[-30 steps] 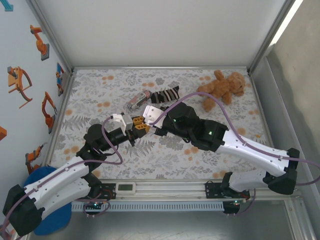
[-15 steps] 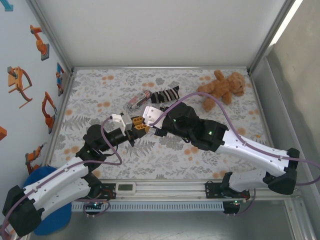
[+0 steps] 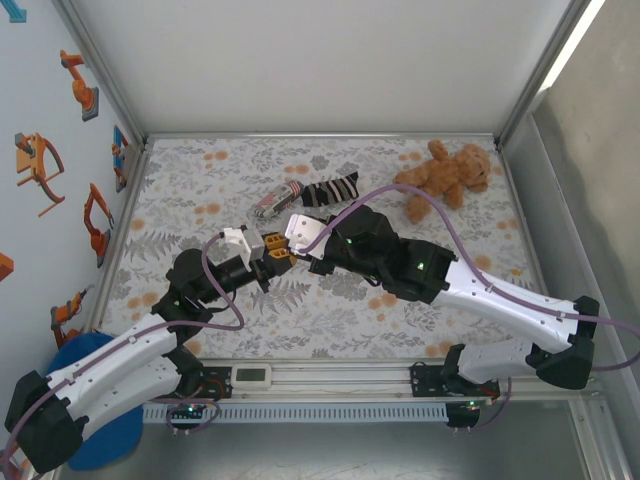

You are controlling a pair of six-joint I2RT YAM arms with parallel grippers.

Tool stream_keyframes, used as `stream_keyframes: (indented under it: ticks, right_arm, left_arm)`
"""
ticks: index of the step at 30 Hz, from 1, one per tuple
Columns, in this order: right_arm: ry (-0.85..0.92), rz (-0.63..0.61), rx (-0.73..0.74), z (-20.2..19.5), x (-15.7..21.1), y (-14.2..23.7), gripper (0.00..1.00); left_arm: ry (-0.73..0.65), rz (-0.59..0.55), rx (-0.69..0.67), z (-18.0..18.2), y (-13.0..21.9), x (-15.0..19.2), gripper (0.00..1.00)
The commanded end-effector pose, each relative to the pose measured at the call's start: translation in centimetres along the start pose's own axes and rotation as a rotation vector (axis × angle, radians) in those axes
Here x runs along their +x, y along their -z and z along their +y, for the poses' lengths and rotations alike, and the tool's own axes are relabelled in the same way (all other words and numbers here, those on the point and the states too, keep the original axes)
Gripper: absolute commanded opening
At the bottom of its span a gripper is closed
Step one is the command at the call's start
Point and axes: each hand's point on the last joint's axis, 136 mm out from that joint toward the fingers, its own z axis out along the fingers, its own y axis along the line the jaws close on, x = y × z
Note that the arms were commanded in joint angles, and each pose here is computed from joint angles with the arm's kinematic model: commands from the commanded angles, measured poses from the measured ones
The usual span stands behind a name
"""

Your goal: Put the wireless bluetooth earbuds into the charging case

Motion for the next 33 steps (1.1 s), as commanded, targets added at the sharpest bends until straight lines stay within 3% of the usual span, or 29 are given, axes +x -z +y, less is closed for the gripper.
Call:
stream_keyframes:
  ticks: [1,10,16,19,23,33]
  right_arm:
    - [-0.027,-0.04,0.041,-1.4,-1.5,1.3,0.35]
    - [-0.134,-0.12,0.124,-4.3,-4.2,4.7,0.66]
    - [-0.318,-0.153,0.156,-7.0,-2.6,7.1,0.9]
    - [-0.421,-0.158,0.158,-8.1,-1.0,8.0,0.98]
    - [-0.566,-0.165,0.115,-9.0,1.0,8.5,1.0]
    - [-0.847,-0.219,-0.171,-7.7,2.9,7.7,1.0]
  left_arm:
    - [-0.025,-0.046,0.009,-0.3,0.0,-1.9,0.0]
    - [-0.023,-0.042,0.012,-0.3,-0.3,-1.7,0.0]
    - [-0.02,-0.046,0.02,-0.4,-0.4,-1.8,0.0]
    - [-0.016,-0.055,0.024,-0.5,-0.4,-1.9,0.0]
    - [-0.012,-0.068,0.032,-0.6,-0.6,-2.2,0.0]
    - [0.003,-0.098,0.048,-0.7,-0.8,-2.6,0.0]
